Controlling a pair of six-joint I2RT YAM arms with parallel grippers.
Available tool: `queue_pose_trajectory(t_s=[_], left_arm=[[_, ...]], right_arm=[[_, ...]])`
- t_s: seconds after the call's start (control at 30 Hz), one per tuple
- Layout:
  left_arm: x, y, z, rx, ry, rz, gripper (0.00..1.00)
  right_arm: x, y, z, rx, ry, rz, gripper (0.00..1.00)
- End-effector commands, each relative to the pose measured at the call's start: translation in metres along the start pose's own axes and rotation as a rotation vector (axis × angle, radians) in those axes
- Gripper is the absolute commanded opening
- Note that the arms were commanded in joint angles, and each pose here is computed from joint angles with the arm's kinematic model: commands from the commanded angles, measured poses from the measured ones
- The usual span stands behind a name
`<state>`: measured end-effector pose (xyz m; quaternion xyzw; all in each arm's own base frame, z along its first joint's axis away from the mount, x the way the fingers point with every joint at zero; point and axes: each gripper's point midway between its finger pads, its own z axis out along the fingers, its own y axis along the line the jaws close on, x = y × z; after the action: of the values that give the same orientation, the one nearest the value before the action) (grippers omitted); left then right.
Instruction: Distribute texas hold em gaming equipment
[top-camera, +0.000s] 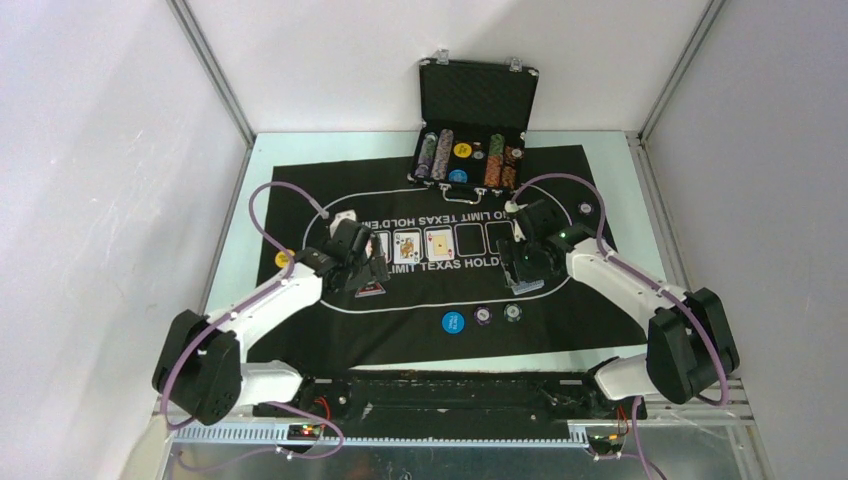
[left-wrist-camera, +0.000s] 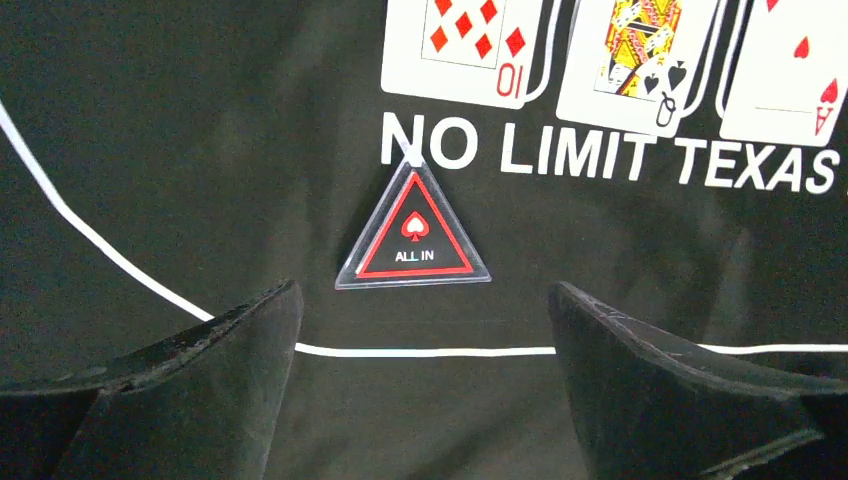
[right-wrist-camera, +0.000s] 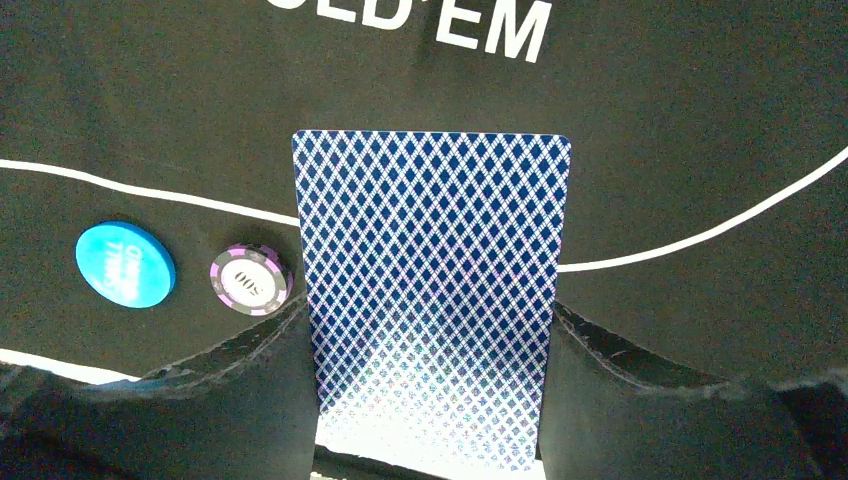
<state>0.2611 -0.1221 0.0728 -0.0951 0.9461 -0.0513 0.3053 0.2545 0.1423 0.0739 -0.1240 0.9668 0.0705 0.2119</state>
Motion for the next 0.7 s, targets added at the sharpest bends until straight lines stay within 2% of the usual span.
queue_pose_trajectory(t_s=[0.0,0.27,0.47,0.67], left_arm=[[0.008,-0.005,0.009,-0.022,0.038,-0.134,1.0],[0.017,-0.005,0.029,-0.098,0.064,-0.332,1.0],[0.023,0.015,0.028,-0.223,0.068,-0.36,1.0],[0.03,0.015,0.035,-0.238,0.088,-0.378,1.0]], right_arm=[[-0.012,0.003,0.002,0.003,-0.046,-0.012,0.0],[-0.011,0.006,0.007,-0.001,-0.037,-0.032,0.0],[-0.011,0.006,0.008,0.002,-0.037,-0.037,0.0],[-0.011,0.006,0.009,0.002,-0.036,-0.037,0.0]])
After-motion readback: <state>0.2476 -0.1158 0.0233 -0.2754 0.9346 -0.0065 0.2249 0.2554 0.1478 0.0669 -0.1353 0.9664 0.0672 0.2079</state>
